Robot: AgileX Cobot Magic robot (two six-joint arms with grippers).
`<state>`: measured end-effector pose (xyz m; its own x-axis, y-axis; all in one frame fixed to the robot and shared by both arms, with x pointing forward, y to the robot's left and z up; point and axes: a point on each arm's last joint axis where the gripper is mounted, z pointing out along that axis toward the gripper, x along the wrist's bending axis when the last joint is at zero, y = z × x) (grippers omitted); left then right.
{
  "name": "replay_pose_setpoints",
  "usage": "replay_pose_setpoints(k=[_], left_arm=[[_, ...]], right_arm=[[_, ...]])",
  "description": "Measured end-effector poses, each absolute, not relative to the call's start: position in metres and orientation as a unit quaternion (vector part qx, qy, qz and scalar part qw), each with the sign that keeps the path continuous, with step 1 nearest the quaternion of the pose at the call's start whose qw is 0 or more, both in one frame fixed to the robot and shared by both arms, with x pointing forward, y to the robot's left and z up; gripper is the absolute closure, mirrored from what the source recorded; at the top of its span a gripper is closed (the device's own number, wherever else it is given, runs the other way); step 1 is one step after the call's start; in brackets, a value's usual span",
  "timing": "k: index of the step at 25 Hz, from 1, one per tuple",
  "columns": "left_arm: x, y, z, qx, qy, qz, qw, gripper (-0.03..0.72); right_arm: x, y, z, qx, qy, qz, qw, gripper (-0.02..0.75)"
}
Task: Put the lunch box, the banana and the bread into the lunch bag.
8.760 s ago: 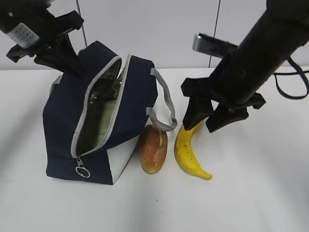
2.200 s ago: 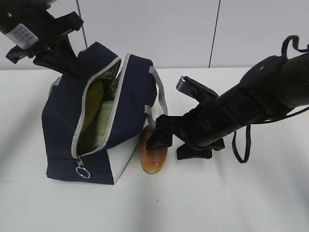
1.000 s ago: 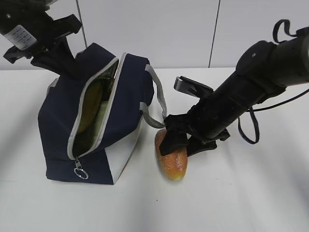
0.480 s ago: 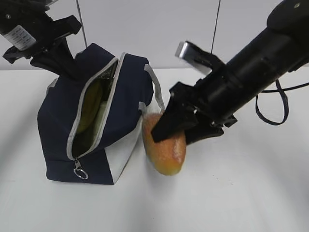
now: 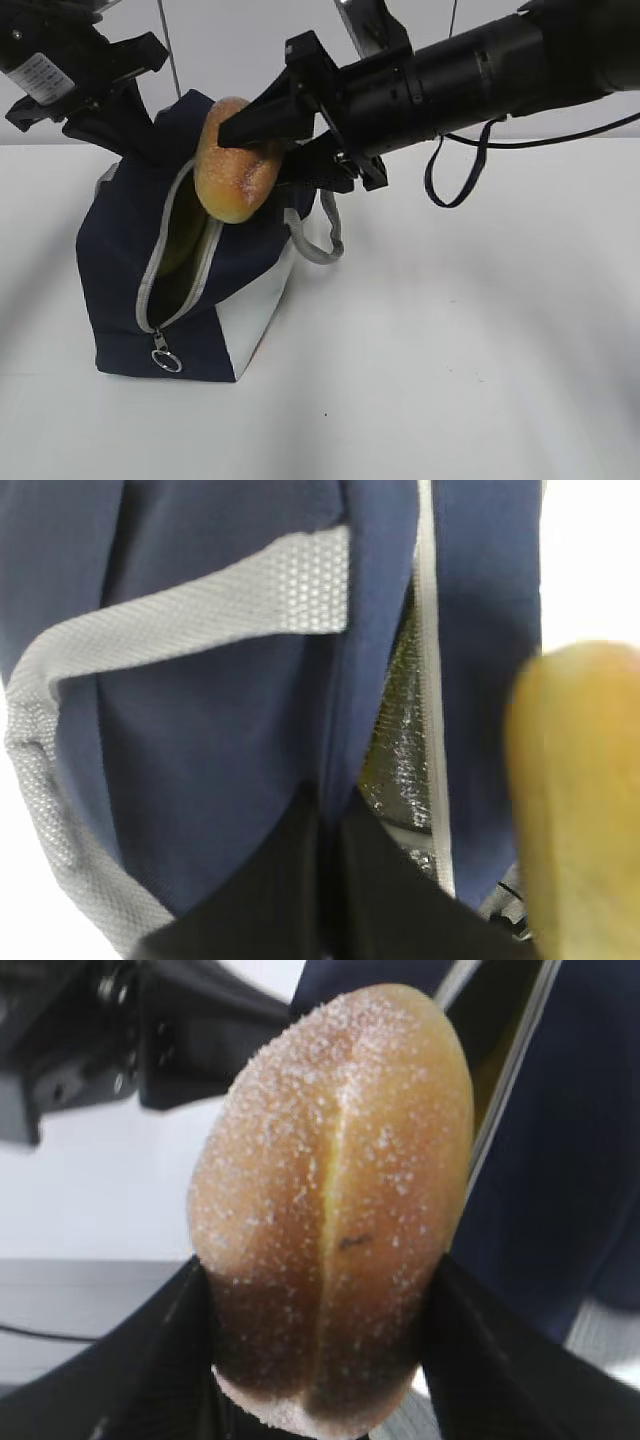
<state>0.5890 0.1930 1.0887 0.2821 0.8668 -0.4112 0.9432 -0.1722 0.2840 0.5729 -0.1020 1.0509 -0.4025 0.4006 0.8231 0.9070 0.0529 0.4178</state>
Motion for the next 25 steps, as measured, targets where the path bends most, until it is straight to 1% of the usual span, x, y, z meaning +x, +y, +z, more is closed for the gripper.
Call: replay_pose_setpoints(k=[3, 9, 14, 16, 17, 19, 20, 21, 25], left_arm=[[0.589, 0.193, 1.089, 0.762, 0.594, -0.078, 0.246, 0.691], [0.589, 0.193, 1.089, 0.762, 0.594, -0.077, 0.246, 0.691], [0.589, 0.193, 1.089, 0.762, 0.594, -0.077, 0.246, 0.691], [0.589, 0.193, 1.089, 0.762, 0.594, -0.077, 0.246, 0.691], [0.589, 0.193, 1.089, 0.762, 0.594, -0.077, 0.246, 0.691], [0.589, 0.193, 1.089, 0.762, 0.594, -0.078, 0.247, 0.691], [0.589, 0.193, 1.089, 0.762, 0.594, -0.078, 0.247, 0.691], [0.589, 0.193, 1.089, 0.762, 0.594, -0.078, 0.247, 0.691], [0.589, 0.193, 1.089, 0.762, 0.594, -0.078, 0.246, 0.691]], right_arm=[[0.592, -0.095, 1.042, -0.492, -0.664, -0.500, 0.258, 0.300], [0.629, -0.083, 1.014, -0.518, -0.645, -0.497, 0.262, 0.301], [0.642, -0.079, 0.991, -0.542, -0.632, -0.478, 0.279, 0.297], [0.643, -0.079, 0.984, -0.546, -0.634, -0.470, 0.280, 0.267], [0.644, -0.079, 0.983, -0.546, -0.636, -0.469, 0.279, 0.232], [0.645, -0.078, 0.983, -0.544, -0.638, -0.469, 0.280, 0.139], [0.645, -0.078, 0.984, -0.542, -0.638, -0.470, 0.280, 0.113], [0.645, -0.077, 0.985, -0.540, -0.639, -0.471, 0.281, 0.101], [0.644, -0.077, 0.987, -0.529, -0.648, -0.468, 0.284, 0.090]])
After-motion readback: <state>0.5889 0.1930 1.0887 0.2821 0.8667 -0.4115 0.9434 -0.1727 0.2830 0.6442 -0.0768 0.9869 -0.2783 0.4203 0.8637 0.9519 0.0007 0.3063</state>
